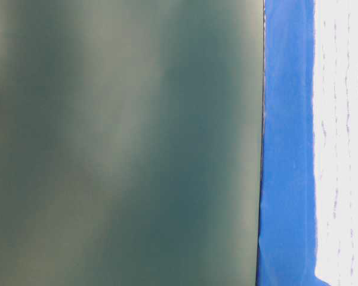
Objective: Fold the blue towel.
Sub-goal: 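Move both grippers to the far corners of the striped towel and grasp them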
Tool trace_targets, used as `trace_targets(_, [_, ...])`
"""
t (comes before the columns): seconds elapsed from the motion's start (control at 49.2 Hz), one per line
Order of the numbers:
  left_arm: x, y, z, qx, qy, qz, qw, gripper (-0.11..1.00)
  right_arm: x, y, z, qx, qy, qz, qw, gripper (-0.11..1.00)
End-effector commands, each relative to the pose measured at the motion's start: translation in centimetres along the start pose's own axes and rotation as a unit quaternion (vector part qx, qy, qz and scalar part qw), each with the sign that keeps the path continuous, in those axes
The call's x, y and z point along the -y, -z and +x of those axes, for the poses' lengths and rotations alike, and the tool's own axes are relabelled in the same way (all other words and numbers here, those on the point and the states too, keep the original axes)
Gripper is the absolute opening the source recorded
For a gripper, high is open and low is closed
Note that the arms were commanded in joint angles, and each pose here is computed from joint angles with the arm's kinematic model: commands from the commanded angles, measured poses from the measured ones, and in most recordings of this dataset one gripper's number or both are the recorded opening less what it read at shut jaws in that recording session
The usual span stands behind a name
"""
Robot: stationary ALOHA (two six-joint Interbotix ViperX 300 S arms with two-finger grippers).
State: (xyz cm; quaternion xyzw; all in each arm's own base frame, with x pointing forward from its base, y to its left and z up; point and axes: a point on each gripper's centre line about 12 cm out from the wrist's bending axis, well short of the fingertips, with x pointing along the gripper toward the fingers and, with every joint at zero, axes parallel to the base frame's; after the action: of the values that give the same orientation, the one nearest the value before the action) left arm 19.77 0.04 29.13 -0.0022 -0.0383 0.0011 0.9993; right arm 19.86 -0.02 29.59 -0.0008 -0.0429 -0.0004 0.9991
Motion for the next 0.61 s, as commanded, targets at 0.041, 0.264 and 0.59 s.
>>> trace_targets(0.041, [-0.2,-0.3,0.7,0.002,-0.007,-0.013,0.9999,0.00,-0.1,-0.7,0.4,0.002,-0.002,0.000,1.0000,0.00])
trace_targets(0.264, [-1.5,1.1,1.8,-0.013,-0.036,-0.011,0.9992,0.00,0.7,0.0,0.6,-0.048,0.019,0.009,0.9986,0.00])
trace_targets(0.59, [-4.2,5.5,4.2,-0.100,-0.089,-0.019,0.9909,0.00,5.2,4.0,1.3,-0.130,0.124,0.050,0.9825,0.00])
